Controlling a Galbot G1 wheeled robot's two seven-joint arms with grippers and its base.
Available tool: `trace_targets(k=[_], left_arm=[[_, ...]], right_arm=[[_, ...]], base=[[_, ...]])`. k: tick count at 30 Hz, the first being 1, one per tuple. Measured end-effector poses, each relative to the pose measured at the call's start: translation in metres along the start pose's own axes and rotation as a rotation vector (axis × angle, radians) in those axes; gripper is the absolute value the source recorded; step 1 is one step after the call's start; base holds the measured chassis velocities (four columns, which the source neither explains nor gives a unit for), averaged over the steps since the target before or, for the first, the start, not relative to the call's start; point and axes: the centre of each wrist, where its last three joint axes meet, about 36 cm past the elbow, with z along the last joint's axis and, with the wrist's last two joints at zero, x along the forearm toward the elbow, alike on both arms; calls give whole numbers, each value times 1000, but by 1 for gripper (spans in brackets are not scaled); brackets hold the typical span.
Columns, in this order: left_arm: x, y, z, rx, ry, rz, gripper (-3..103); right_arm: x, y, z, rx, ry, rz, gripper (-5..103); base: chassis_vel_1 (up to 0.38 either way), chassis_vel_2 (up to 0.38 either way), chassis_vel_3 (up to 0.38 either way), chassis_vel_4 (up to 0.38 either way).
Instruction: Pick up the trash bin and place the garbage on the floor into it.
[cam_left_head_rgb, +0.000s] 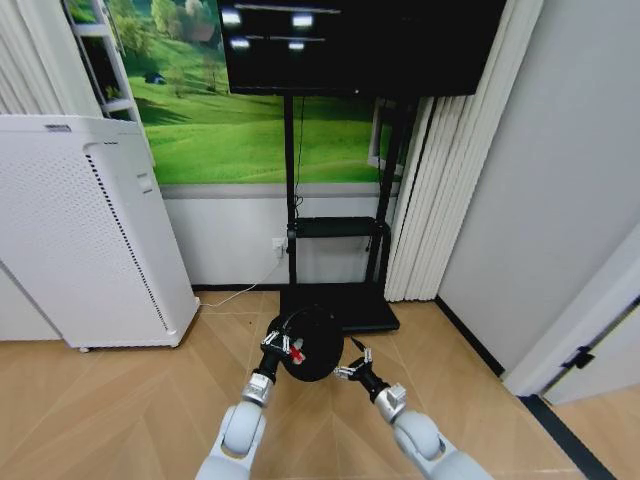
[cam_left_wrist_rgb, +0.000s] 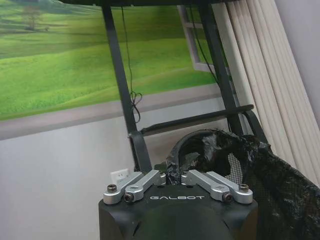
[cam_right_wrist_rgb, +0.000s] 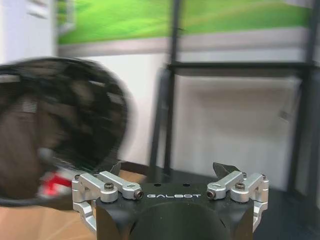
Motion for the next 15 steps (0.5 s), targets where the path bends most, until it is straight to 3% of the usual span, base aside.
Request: trace_targets(k=[3, 9, 15], left_arm=[[7, 14, -12, 6, -19, -22, 7], [21, 39, -24, 3, -31, -60, 7], [41, 65, -42, -17, -40, -117, 7]], right_arm=[[17, -22, -6, -42, 8, 96, 100], [38, -58, 0, -29, 50, 196, 100], [48, -91, 12, -63, 178, 353, 100]], base=[[0, 0, 0, 0], [0, 0, 0, 0], [0, 0, 0, 0]])
